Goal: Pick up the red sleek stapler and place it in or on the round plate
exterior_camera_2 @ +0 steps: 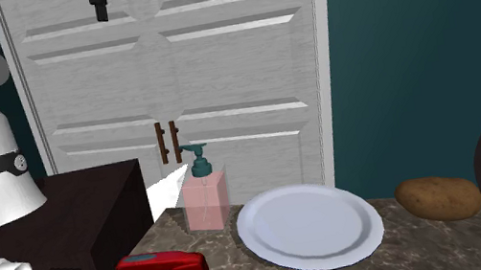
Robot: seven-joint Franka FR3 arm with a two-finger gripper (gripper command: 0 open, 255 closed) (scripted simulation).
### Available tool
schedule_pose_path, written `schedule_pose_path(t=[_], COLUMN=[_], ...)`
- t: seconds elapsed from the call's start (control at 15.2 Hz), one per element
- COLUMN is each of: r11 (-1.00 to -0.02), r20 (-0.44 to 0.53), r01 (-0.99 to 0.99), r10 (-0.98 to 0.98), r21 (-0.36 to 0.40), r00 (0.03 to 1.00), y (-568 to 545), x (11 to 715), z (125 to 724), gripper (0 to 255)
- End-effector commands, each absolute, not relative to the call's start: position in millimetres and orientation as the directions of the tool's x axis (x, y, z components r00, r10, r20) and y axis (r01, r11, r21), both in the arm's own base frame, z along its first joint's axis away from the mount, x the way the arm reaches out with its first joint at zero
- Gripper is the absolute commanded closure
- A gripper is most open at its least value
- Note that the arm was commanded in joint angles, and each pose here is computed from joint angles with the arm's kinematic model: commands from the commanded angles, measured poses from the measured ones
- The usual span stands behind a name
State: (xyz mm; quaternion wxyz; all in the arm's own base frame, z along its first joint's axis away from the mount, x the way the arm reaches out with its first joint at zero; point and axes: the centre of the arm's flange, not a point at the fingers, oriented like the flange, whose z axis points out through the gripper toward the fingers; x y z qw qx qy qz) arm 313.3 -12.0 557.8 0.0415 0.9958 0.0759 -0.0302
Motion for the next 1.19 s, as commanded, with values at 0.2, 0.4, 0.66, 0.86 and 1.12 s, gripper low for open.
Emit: schedule_pose_path(t=[0.2, 0.4, 0.66, 0.86, 1.12], r11=[-0.989, -0.993, -0.996, -0.997, -0.998], r20=[-0.068, -0.070, -0.073, -0.075, -0.077], r01=[0.124, 0.094, 0.055, 0.025, -0.015], r10=[0.119, 0.089, 0.050, 0.020, -0.020], r21=[0.076, 0.074, 0.071, 0.068, 0.066], r00=[0.991, 0.994, 0.996, 0.997, 0.997], y=[-31.3, -50.8, -77.0, -96.7, -123.2], x=[320.6, 327.3, 335.2, 340.4, 346.2], z=[523.6, 489.3, 443.5, 409.1, 363.2], gripper=[0, 0, 0, 0, 0])
